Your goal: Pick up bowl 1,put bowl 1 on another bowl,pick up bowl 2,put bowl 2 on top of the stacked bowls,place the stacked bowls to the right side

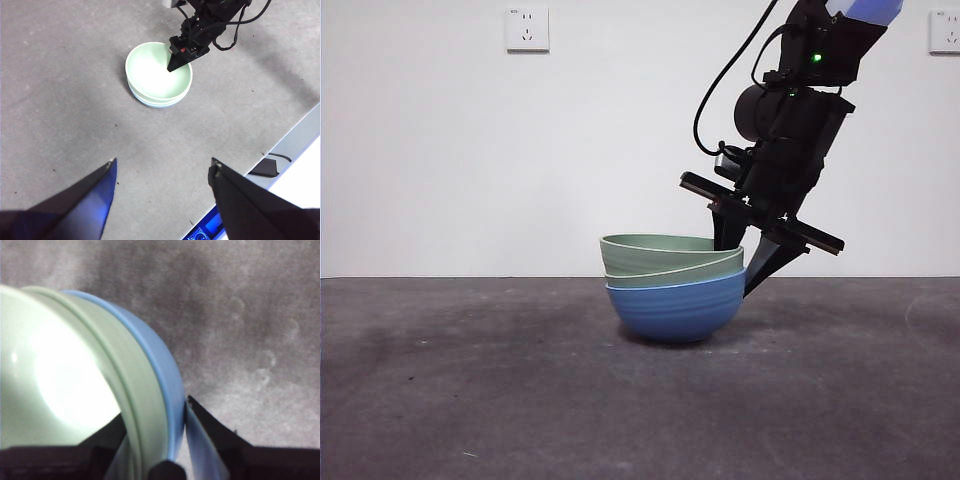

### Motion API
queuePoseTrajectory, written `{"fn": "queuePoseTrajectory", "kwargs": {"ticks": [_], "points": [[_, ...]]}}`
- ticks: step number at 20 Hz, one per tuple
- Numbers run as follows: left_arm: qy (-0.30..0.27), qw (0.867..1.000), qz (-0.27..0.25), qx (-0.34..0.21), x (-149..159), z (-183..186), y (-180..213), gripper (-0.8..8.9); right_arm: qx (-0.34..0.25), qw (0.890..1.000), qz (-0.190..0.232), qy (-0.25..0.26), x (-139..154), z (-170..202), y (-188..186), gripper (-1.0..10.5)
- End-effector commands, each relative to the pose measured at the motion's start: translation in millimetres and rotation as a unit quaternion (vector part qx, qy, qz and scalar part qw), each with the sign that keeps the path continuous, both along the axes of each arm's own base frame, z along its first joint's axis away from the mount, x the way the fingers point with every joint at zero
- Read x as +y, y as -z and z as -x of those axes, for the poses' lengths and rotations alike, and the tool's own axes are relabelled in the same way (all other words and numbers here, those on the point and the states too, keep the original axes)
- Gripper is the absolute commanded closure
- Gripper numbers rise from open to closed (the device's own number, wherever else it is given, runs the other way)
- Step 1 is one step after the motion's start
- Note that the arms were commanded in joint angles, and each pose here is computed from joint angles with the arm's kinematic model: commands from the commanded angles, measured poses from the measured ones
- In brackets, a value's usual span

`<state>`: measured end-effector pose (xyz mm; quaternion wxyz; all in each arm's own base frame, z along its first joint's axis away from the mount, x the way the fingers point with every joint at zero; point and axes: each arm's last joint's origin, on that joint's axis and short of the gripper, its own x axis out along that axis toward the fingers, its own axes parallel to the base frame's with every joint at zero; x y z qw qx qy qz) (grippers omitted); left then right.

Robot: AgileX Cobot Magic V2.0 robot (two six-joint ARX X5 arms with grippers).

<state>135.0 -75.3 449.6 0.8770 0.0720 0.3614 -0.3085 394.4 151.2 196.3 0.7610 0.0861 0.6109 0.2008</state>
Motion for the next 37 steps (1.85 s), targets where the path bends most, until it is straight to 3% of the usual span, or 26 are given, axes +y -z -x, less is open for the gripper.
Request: {"fn": "queuePoseTrajectory", "kwargs": {"ticks": [1,7,11,15,24,37], "points": [[0.005,1.0,-0.003,-0.006,0.0,0.5,-0.6,4.99,-0.021,1.0,-0.008,0.004,-8.2,5.8,-20.8,9.6],[0.012,1.0,-0.008,-0.011,0.0,0.5,-0.6,4.99,-0.054,0.998,-0.002,0.04,-64.5,19.9,-72.0,9.6],[0.012,1.0,-0.008,-0.011,-0.1,0.4,-0.7,4.99,-0.018,0.997,0.02,0.067,-112.2,22.5,-68.4,9.6],[0.011,1.0,-0.001,-0.024,-1.0,-1.3,-2.8,4.99,-0.014,0.996,0.024,0.084,-135.0,22.5,-65.1,9.6],[0.012,0.999,0.002,-0.03,-1.8,-2.9,-3.6,4.99,0.008,0.996,0.025,0.082,-148.1,31.8,-20.7,9.6],[0.012,0.999,0.002,-0.03,-2.1,-3.4,-3.5,4.99,0.022,0.997,0.015,0.079,-147.3,39.7,9.1,9.4]]}}
